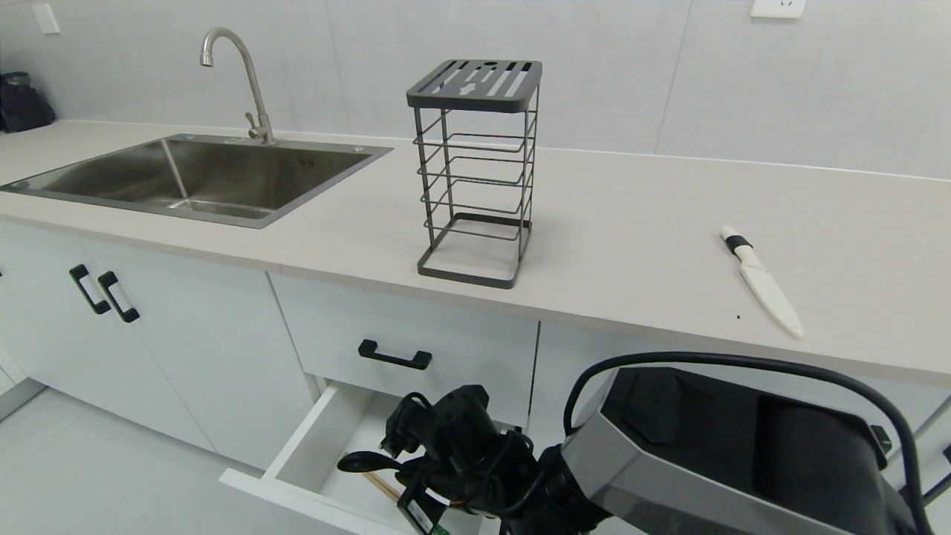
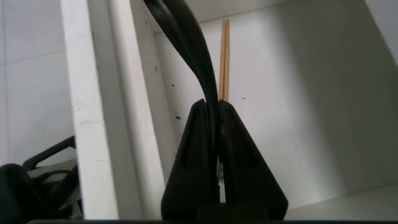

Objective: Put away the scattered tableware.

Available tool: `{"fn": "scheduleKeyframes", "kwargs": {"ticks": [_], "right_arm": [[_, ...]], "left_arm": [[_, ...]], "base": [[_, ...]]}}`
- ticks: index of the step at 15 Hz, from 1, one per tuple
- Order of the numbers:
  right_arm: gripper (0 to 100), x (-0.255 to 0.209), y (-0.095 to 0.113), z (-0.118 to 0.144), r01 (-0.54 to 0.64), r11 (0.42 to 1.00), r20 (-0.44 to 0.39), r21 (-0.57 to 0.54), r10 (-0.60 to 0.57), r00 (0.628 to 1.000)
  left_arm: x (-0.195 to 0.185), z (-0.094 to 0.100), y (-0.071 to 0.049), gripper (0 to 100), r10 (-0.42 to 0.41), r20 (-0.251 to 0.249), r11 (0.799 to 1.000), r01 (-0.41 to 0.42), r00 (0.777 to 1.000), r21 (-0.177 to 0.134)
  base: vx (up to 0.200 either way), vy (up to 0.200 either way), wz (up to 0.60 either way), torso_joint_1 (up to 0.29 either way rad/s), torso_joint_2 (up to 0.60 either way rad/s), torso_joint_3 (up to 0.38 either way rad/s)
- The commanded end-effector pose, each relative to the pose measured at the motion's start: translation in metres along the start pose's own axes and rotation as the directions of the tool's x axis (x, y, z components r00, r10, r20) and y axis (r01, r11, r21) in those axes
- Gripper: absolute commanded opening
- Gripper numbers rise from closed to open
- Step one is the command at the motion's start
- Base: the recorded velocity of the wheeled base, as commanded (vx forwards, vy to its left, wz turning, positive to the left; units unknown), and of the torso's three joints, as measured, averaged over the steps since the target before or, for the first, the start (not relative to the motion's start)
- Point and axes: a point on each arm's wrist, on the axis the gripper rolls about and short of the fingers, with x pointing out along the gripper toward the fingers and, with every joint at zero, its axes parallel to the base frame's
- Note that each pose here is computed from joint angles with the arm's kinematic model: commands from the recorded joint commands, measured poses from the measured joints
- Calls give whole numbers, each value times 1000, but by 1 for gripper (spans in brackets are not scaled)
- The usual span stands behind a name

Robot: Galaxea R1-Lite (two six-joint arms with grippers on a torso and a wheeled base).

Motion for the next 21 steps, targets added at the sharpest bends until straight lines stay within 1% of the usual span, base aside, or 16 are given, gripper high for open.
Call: {"fn": "scheduleKeyframes", "kwargs": {"ticks": [1,2,4,8,12,15,18,19,21], "right_arm": [[0,3,-4,5,11,1000,15,-27,-11,1000],[0,8,-9,12,63,998,38,-25,-62,997],[0,15,-11,9,92,995,36,-25,-91,995],[0,19,-6,6,76,995,31,-59,-74,997],[0,22,-10,7,91,994,39,-59,-88,995],[0,24,-11,7,91,994,41,-59,-89,995],[0,24,-11,8,88,994,19,-66,-87,996],[0,25,-15,9,90,993,13,-82,-89,996],[0,26,-15,9,84,993,4,-83,-84,996]], "left_arm": [[0,0,0,100,0,-1,1000,0,1000,0],[0,0,0,100,0,-1,1000,0,1000,0],[0,0,0,100,0,-1,1000,0,1000,0],[0,0,0,100,0,-1,1000,0,1000,0],[0,0,0,100,0,-1,1000,0,1000,0],[0,0,0,100,0,-1,1000,0,1000,0],[0,0,0,100,0,-1,1000,0,1000,0],[0,0,0,100,0,-1,1000,0,1000,0],[0,0,0,100,0,-1,1000,0,1000,0]], "base": [[0,0,0,0,0,0],[0,0,0,0,0,0],[0,0,0,0,0,0],[0,0,0,0,0,0],[0,0,0,-145,237,93],[0,0,0,-31,86,24],[0,0,0,0,0,0],[0,0,0,0,0,0],[0,0,0,0,0,0]]}}
